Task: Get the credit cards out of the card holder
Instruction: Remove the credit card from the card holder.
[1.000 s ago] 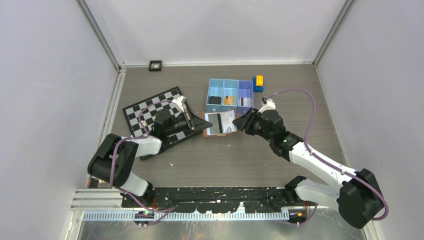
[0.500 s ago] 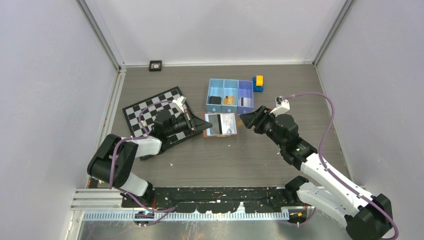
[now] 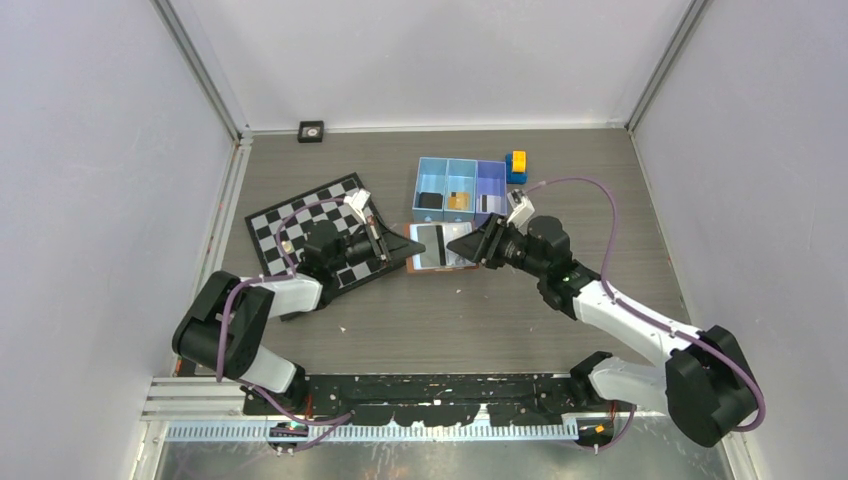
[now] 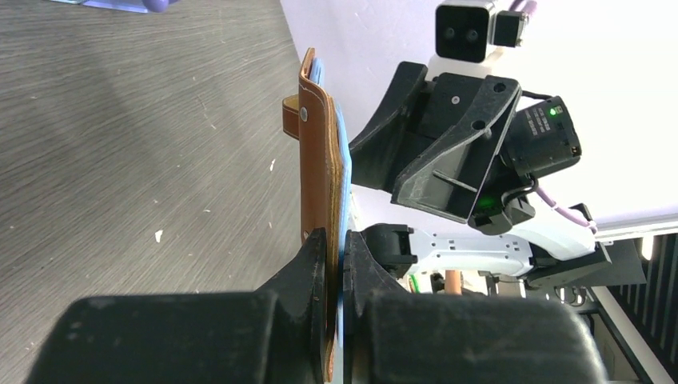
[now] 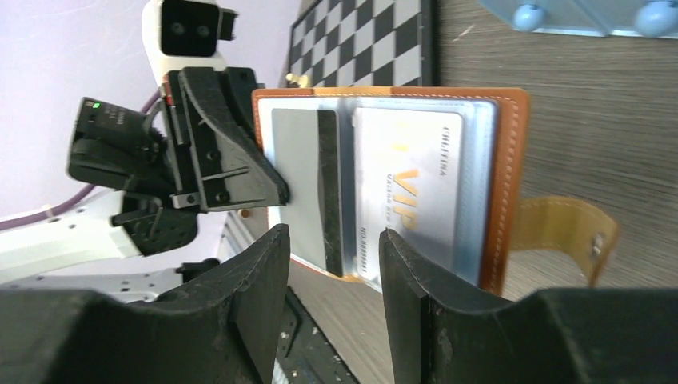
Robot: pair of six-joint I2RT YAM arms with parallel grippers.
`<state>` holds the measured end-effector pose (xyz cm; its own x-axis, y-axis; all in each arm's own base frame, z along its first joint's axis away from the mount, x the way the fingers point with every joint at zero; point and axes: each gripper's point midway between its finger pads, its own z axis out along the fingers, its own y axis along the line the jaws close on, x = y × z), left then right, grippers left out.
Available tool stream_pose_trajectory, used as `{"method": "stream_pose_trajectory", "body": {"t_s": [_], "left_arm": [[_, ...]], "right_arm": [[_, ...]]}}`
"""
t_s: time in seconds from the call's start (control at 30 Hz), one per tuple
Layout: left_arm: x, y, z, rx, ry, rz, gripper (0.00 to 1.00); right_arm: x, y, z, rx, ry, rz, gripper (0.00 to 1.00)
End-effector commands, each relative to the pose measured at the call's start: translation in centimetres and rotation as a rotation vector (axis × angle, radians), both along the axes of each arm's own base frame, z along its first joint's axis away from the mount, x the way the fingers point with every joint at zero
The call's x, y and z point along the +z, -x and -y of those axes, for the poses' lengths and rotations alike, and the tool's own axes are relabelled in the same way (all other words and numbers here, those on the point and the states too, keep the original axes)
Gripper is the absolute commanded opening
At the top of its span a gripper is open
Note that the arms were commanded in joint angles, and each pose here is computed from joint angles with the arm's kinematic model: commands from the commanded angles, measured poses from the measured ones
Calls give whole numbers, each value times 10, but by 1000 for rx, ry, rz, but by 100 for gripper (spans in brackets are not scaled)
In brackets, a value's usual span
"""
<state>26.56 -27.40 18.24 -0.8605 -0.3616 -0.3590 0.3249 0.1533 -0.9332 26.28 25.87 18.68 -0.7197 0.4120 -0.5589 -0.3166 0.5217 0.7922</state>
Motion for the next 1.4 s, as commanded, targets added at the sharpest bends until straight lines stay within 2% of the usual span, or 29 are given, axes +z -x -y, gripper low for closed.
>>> {"method": "stream_pose_trajectory", "body": {"t_s": [0.0, 0.33, 0.57, 0.77, 0.9, 1.0, 1.13, 1.37], "left_arm": [[31, 9, 2, -39, 65, 105, 0], [46, 22, 13, -111, 125, 137, 0], [49, 27, 21, -150, 140, 146, 0], [45, 25, 22, -148, 145, 129, 0], [45, 23, 21, -150, 171, 117, 0], [46, 20, 18, -149, 198, 103, 8], [44, 15, 12, -123, 199, 100, 9], [45, 14, 9, -109, 198, 110, 0]], "right_arm": [[34, 3, -16, 99, -152, 61, 50], [23, -2, -22, 124, -185, 14, 48], [38, 5, -25, 182, -292, 43, 38], [44, 4, -21, 184, -350, 53, 18], [48, 3, -16, 171, -373, 62, 1], [52, 2, -11, 154, -390, 80, 1], [49, -4, -1, 107, -387, 77, 0], [44, -9, 4, 85, -389, 54, 1]]}}
